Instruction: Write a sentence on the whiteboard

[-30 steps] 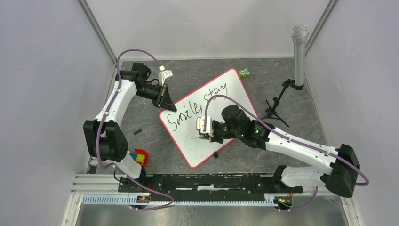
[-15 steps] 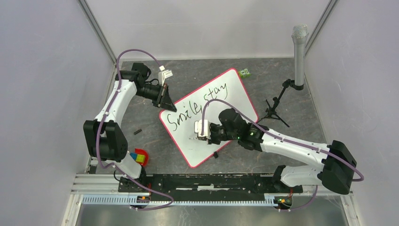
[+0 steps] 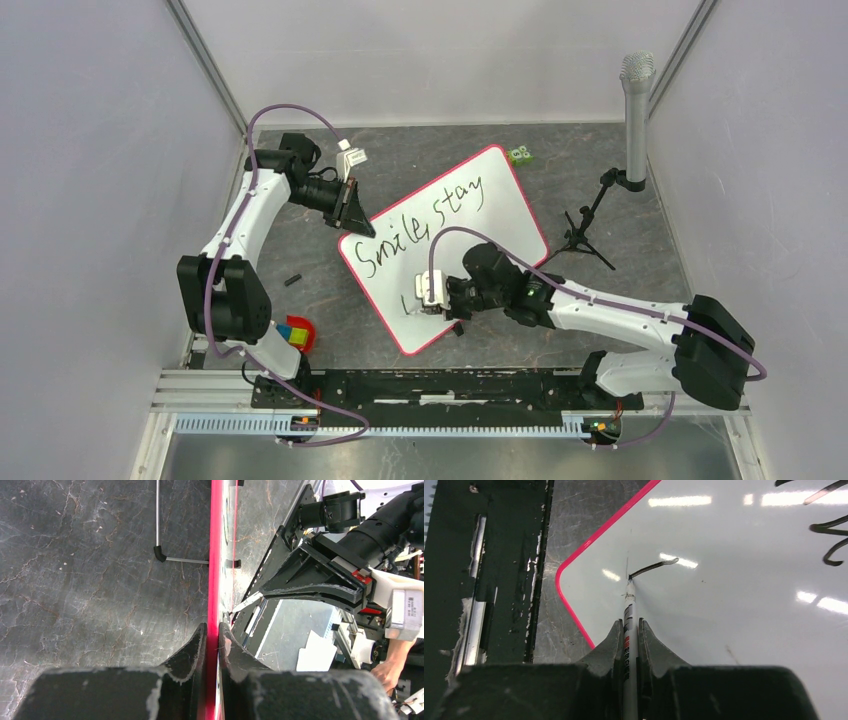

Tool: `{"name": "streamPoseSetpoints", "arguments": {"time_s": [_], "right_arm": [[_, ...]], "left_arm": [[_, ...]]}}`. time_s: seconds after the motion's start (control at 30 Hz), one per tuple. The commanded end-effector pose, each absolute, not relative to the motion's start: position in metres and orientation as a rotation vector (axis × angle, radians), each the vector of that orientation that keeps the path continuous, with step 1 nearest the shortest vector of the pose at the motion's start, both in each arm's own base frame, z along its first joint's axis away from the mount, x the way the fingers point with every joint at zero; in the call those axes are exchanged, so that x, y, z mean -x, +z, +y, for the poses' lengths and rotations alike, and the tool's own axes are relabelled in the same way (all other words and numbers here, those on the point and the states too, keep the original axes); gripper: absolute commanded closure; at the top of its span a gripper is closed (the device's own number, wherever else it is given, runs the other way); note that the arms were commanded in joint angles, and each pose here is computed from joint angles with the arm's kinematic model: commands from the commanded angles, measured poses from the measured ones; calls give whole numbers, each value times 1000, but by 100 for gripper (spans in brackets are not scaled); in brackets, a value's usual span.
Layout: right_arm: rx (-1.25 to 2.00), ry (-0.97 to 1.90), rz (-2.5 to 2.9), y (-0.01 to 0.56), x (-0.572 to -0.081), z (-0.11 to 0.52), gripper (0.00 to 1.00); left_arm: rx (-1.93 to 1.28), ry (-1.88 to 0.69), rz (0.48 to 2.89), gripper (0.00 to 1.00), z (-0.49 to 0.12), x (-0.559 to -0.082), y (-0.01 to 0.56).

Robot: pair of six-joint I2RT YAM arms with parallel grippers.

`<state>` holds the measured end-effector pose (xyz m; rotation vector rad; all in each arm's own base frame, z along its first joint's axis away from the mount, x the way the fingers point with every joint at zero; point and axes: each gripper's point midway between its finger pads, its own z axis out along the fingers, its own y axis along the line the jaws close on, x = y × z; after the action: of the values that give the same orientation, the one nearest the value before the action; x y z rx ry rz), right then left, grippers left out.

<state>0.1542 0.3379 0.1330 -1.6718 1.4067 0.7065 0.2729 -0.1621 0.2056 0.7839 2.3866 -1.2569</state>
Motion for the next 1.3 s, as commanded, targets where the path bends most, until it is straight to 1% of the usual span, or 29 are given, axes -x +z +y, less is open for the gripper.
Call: {"name": "streamPoseSetpoints", "arguments": {"time_s": [0.0,0.17,0.47,0.8,1.1,1.27], "right_arm": [[1698,716,1440,118,-146,328,100],[1694,722,1422,126,-147,331,100],[1627,700,1378,156,-164,348,100],[1623,623,1446,142,-177,324,100],[1666,725,1491,118,-151,319,100],[1661,743,1459,127,-147,329,100]], "left_arm": [[-863,-1183,2362,98,-158,-277,200],[-865,-1185,2364,98,-158,-277,199],[-862,-1182,2363,98,-158,-278,200],[-867,-1176,2363,98,-158,-278,199],[-867,-1179,2361,98,-158,-279,200],[-867,-1178,2362,98,-158,-279,200]]}}
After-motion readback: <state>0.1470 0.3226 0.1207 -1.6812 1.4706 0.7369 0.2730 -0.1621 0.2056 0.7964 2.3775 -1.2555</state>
